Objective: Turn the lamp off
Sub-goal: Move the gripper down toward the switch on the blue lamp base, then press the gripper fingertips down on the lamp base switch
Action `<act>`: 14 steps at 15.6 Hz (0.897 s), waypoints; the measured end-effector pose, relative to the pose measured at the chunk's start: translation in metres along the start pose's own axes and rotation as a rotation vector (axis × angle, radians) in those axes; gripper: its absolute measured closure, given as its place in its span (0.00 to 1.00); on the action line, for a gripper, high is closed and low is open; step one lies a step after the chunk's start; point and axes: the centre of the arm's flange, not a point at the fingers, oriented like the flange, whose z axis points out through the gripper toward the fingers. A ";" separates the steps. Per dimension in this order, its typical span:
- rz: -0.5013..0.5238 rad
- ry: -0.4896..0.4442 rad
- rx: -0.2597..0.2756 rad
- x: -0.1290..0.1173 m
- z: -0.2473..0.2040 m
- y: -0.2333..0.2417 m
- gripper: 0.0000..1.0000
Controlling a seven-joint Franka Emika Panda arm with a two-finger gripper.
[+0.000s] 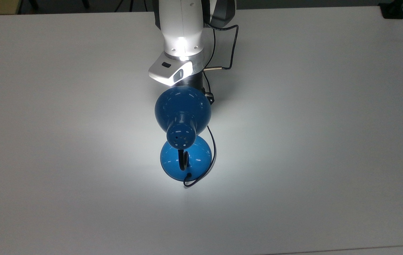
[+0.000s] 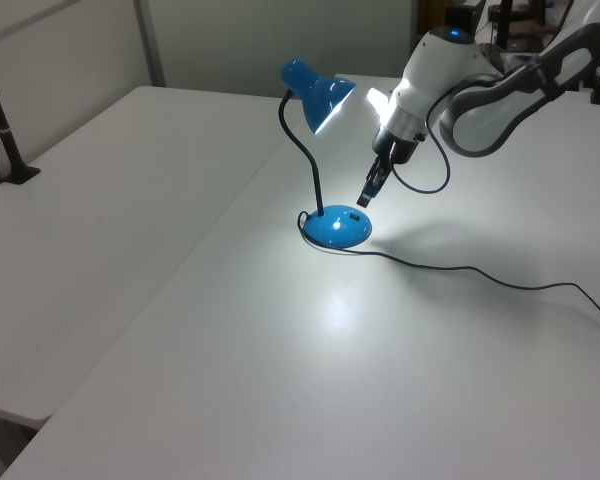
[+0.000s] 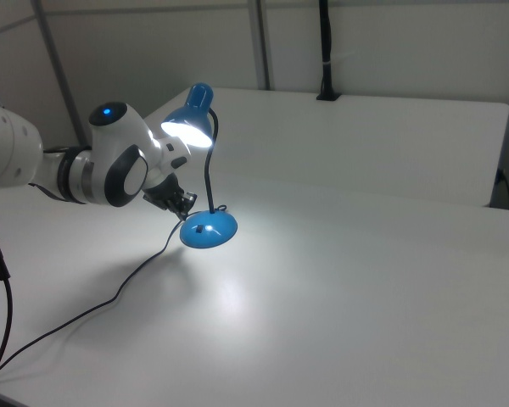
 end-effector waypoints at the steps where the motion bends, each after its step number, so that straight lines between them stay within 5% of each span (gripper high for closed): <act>1: 0.002 0.005 0.000 -0.001 0.004 0.001 1.00; 14: -0.033 -0.001 -0.026 -0.007 0.029 0.013 1.00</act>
